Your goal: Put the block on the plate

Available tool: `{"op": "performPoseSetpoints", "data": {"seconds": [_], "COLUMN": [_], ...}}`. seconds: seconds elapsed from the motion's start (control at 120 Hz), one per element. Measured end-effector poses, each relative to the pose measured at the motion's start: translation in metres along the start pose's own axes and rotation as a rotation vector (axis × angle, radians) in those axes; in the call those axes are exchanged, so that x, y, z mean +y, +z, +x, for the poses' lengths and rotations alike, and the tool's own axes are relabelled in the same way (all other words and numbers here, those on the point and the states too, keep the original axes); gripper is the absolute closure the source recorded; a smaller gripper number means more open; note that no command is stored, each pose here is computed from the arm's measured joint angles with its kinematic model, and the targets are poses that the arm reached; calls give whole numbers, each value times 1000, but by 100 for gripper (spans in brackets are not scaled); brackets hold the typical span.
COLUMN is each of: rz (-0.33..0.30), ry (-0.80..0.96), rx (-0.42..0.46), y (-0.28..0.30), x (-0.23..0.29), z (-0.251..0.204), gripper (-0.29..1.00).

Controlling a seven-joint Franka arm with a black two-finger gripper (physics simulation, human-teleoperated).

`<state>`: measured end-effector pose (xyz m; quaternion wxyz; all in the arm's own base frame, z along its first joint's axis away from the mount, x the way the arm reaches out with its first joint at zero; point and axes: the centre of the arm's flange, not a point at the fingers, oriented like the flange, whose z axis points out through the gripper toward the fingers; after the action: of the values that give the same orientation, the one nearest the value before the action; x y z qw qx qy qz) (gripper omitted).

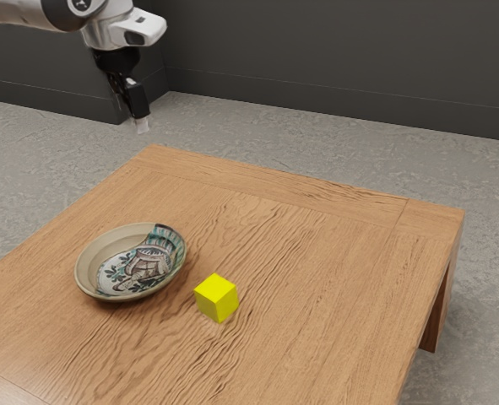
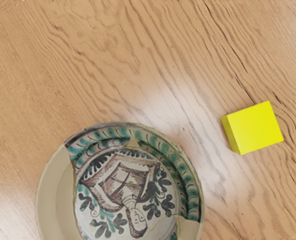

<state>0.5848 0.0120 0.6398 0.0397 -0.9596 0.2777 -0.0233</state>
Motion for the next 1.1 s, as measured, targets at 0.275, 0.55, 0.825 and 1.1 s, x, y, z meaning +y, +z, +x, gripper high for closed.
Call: {"op": "performPoseSetpoints", "data": {"seconds": [0.275,0.55,0.825,1.1], "rz": [-54,-131,-194,-216], "ry": [231,377,377,155], "rx": [-92,-212,-163,-72], "y": [49,122,157,215], "x": [44,84,151,169], "z": [35,41,41,38], "gripper": [0,0,0,0]}}
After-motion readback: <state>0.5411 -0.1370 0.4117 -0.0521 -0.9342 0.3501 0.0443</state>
